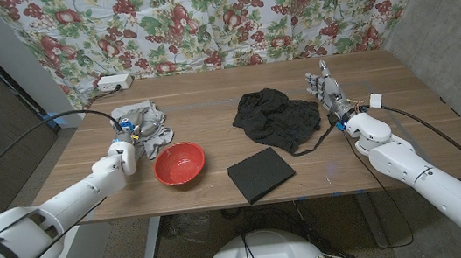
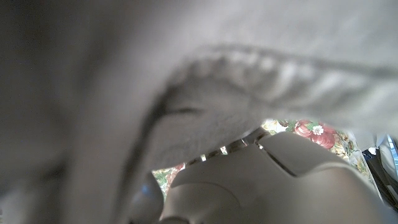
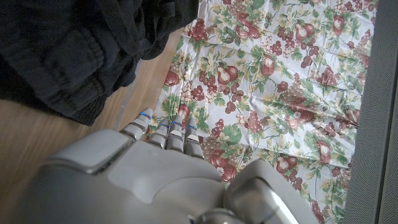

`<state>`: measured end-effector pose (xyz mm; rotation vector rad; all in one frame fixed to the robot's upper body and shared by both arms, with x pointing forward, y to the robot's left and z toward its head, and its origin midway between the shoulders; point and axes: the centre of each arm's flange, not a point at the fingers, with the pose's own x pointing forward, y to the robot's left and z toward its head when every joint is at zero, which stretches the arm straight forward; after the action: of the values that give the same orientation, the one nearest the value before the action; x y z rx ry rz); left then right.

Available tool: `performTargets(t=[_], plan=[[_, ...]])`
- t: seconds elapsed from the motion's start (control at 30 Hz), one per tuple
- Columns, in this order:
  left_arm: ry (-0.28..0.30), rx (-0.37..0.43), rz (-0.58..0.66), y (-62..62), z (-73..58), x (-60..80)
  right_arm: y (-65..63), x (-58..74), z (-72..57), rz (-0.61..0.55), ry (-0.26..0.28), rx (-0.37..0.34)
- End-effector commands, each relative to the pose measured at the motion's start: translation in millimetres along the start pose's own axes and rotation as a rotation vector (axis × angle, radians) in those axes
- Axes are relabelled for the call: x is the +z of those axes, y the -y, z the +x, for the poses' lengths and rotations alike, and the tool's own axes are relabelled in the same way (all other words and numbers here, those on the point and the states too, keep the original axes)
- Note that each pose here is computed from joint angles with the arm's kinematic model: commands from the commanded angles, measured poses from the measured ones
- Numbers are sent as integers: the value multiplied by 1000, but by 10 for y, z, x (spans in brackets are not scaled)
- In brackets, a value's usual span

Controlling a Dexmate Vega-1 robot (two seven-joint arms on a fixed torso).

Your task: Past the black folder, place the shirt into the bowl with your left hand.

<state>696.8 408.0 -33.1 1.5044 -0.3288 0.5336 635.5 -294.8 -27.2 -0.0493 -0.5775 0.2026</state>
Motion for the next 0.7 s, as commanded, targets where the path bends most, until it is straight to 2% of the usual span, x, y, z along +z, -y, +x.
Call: performTargets(t=[0.03, 0.7], plan=[[-3, -1, 6, 38, -46, 33, 30, 0, 3, 0, -1, 4], [-13, 11, -1, 45, -109, 56, 57, 20, -49, -3, -1, 2]])
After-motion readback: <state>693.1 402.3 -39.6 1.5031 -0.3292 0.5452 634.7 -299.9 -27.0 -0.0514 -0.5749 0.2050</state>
